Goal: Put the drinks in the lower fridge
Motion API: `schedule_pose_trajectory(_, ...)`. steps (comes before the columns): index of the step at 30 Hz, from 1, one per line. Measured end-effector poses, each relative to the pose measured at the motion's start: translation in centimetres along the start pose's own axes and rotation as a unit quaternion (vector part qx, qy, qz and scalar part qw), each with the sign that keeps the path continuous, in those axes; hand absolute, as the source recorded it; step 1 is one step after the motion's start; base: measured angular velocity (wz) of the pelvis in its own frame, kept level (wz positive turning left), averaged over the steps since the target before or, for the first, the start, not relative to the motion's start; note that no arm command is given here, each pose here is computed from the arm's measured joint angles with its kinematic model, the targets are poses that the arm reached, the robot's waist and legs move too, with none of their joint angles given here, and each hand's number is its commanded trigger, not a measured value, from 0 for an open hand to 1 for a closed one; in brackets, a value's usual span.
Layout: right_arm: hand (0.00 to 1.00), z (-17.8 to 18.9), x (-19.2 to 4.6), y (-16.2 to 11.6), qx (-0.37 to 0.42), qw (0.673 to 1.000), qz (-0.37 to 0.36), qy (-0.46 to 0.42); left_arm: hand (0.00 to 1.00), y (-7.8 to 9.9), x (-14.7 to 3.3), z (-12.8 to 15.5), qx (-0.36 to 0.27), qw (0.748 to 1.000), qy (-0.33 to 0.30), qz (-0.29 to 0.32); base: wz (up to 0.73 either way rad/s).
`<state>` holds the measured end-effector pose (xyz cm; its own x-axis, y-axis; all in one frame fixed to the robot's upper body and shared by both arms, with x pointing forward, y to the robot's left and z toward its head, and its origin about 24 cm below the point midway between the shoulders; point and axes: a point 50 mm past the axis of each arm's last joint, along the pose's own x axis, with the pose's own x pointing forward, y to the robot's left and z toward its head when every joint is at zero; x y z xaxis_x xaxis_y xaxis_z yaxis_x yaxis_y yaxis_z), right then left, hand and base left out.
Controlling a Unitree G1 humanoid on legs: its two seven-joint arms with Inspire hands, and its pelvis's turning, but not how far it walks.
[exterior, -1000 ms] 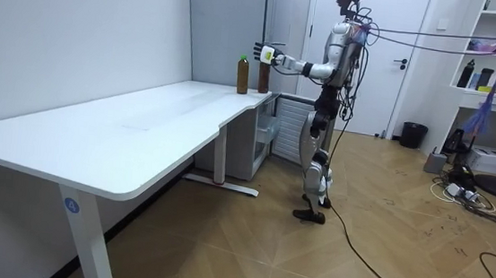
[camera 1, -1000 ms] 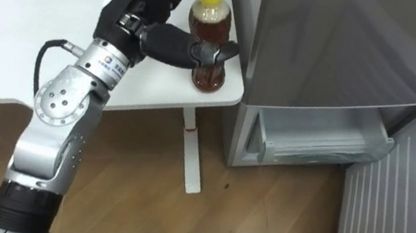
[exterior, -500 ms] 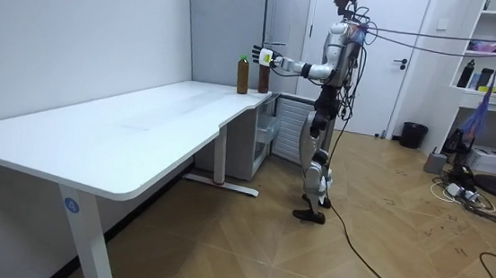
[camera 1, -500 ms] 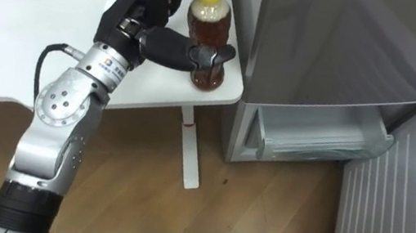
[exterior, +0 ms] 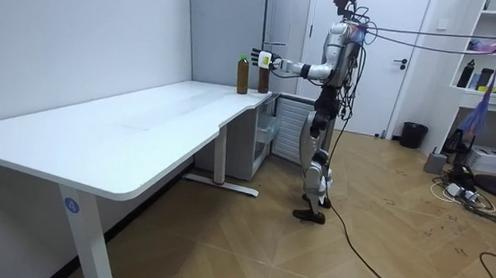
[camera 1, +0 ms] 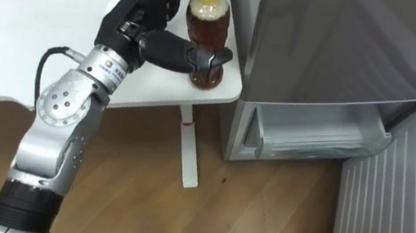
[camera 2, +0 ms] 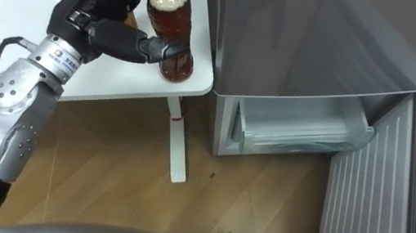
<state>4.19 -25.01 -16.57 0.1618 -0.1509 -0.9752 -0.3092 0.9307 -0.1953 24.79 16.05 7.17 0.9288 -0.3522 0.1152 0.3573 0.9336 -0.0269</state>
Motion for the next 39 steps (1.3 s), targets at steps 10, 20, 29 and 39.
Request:
schedule_pose_trajectory(10, 0.00, 0.0, 0.0, -0.1, 0.002, 1.000, 0.006, 0.008, 0.00, 0.0, 0.1, 0.0, -0.003, 1.000, 0.004, -0.001, 0.00)
schedule_pose_trajectory(20, 0.00, -0.2, 0.0, -0.2, 0.003, 1.000, 0.003, 0.018, 0.00, 0.1, 0.4, -0.2, -0.024, 1.000, 0.007, -0.002, 0.00)
schedule_pose_trajectory(29, 0.00, -0.6, 0.0, 0.0, 0.003, 1.000, 0.006, 0.023, 0.00, 0.4, 0.8, -0.2, -0.073, 0.997, 0.001, 0.002, 0.00)
schedule_pose_trajectory(39, 0.00, -0.7, -0.1, 0.0, 0.003, 1.000, 0.013, 0.028, 0.00, 0.6, 0.7, -1.0, -0.082, 0.996, 0.018, 0.010, 0.00)
